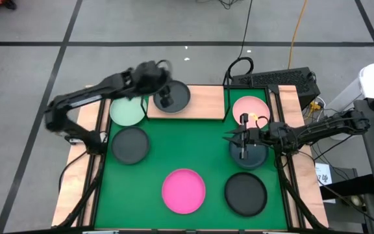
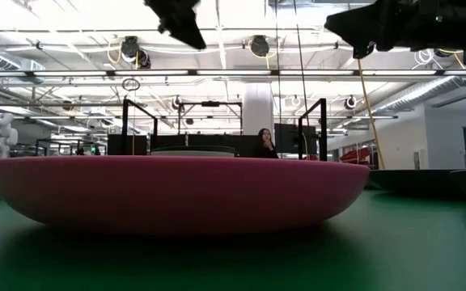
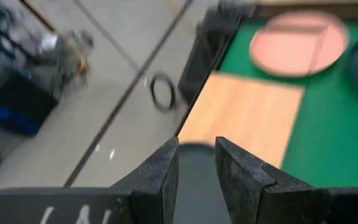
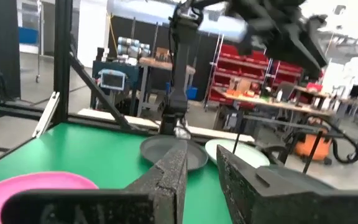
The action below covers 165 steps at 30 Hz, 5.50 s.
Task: Place and stack plates onto a shelf
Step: Put the light orange plate on the shelf
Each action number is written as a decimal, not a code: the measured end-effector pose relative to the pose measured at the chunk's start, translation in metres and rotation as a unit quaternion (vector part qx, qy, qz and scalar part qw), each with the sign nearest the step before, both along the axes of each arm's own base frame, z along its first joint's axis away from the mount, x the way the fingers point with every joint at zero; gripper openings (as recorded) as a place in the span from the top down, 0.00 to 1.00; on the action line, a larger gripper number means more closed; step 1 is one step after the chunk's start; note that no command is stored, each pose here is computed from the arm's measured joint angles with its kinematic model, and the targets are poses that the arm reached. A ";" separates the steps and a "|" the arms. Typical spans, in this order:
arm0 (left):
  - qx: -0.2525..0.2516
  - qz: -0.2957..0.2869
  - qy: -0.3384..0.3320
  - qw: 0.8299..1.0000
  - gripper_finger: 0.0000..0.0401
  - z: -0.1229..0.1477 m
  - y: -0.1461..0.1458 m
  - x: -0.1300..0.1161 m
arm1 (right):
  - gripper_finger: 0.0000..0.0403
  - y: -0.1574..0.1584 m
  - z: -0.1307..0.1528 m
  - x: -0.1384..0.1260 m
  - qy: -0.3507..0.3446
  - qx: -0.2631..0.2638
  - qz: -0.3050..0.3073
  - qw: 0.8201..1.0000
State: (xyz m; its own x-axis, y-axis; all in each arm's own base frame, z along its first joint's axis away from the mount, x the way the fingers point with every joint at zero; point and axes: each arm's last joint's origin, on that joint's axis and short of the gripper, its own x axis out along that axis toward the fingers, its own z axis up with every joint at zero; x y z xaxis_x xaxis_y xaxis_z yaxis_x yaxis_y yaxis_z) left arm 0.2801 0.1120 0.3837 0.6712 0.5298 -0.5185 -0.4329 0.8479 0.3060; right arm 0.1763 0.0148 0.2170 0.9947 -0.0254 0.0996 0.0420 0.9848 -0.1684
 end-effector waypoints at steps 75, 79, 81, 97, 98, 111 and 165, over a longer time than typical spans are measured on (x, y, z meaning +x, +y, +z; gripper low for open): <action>-0.003 -0.052 -0.337 0.940 0.72 -0.142 -0.091 -0.105 | 0.83 -0.107 -0.059 0.016 0.568 0.159 -0.361 0.723; 0.003 -0.053 -0.333 0.941 0.72 -0.142 -0.091 -0.105 | 0.83 -0.110 -0.063 0.017 0.574 0.162 -0.363 0.716; 0.004 -0.054 -0.332 0.942 0.72 -0.142 -0.091 -0.105 | 0.83 -0.112 -0.065 0.017 0.574 0.171 -0.356 0.717; 0.003 -0.060 -0.332 0.941 0.72 -0.142 -0.091 -0.105 | 0.83 -0.119 -0.081 0.002 0.569 0.195 -0.368 0.709; 0.003 -0.060 -0.332 0.941 0.72 -0.142 -0.091 -0.105 | 0.83 -0.119 -0.079 0.002 0.567 0.194 -0.368 0.711; 0.002 -0.061 -0.331 0.942 0.72 -0.142 -0.091 -0.104 | 0.82 -0.112 -0.051 -0.002 0.497 0.249 -0.305 0.773; -0.005 -0.058 -0.335 0.941 0.72 -0.142 -0.091 -0.104 | 1.00 -0.121 0.095 0.042 0.229 0.026 -0.329 0.916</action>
State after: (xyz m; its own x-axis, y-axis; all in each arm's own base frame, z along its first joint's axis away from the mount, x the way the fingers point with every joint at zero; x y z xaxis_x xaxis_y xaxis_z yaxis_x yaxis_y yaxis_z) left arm 0.1756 0.0210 0.2416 0.9023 0.4295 0.0362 -0.4295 0.9030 -0.0104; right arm 0.2180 -0.1058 0.3119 0.6994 -0.6270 -0.3432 0.5654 0.7790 -0.2710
